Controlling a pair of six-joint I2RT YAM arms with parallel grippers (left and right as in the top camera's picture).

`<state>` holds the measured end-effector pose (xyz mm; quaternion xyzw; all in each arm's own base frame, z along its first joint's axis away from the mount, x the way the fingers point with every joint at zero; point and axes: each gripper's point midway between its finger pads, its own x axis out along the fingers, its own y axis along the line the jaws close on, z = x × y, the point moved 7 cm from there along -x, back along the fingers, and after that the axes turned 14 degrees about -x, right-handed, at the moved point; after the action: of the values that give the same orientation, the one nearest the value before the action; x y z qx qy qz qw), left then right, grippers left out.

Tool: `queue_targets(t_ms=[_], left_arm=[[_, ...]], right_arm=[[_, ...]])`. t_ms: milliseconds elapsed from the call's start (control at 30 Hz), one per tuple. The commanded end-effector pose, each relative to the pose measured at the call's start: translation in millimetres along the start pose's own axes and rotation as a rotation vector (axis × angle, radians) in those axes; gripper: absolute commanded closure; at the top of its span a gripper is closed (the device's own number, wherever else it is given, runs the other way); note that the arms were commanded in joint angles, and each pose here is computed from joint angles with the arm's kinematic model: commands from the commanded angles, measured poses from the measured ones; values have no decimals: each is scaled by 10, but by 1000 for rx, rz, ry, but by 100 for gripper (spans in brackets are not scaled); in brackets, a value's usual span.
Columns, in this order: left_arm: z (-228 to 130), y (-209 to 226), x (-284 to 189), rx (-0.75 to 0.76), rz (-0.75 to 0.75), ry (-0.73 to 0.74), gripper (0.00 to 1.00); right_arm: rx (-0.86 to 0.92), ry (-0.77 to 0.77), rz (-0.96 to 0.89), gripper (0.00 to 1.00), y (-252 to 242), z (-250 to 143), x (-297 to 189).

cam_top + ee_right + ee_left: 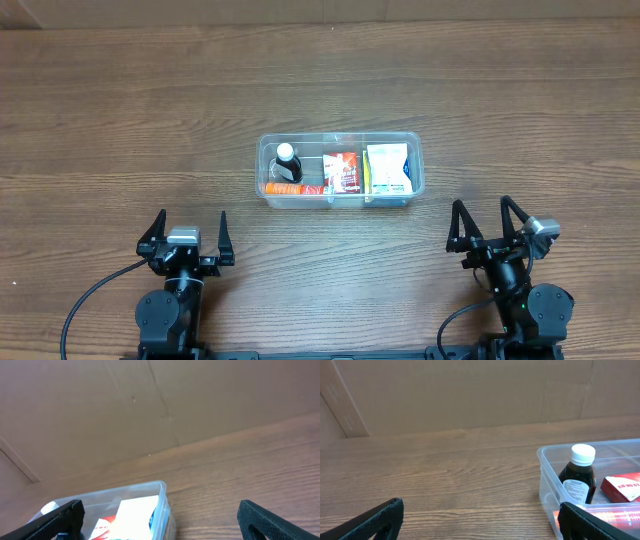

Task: Pack container

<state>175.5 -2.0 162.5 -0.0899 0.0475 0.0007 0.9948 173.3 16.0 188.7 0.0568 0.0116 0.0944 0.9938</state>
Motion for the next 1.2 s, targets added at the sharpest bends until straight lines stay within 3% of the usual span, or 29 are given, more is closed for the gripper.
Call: queue_targets(t_ms=[0, 333, 567, 1167], left_arm=[[-2, 2, -1, 16, -6, -6, 0], [-2, 2, -1, 16, -6, -6, 0], [-2, 2, -1, 16, -6, -6, 0], [-2, 3, -1, 16, -6, -6, 0]], right_arm=[[-6, 3, 14, 0, 2, -130, 9], [-32, -128, -42, 0, -41, 69, 3], [-117, -4, -56, 0, -69, -146, 16], [-131, -6, -68, 0, -81, -141, 15]])
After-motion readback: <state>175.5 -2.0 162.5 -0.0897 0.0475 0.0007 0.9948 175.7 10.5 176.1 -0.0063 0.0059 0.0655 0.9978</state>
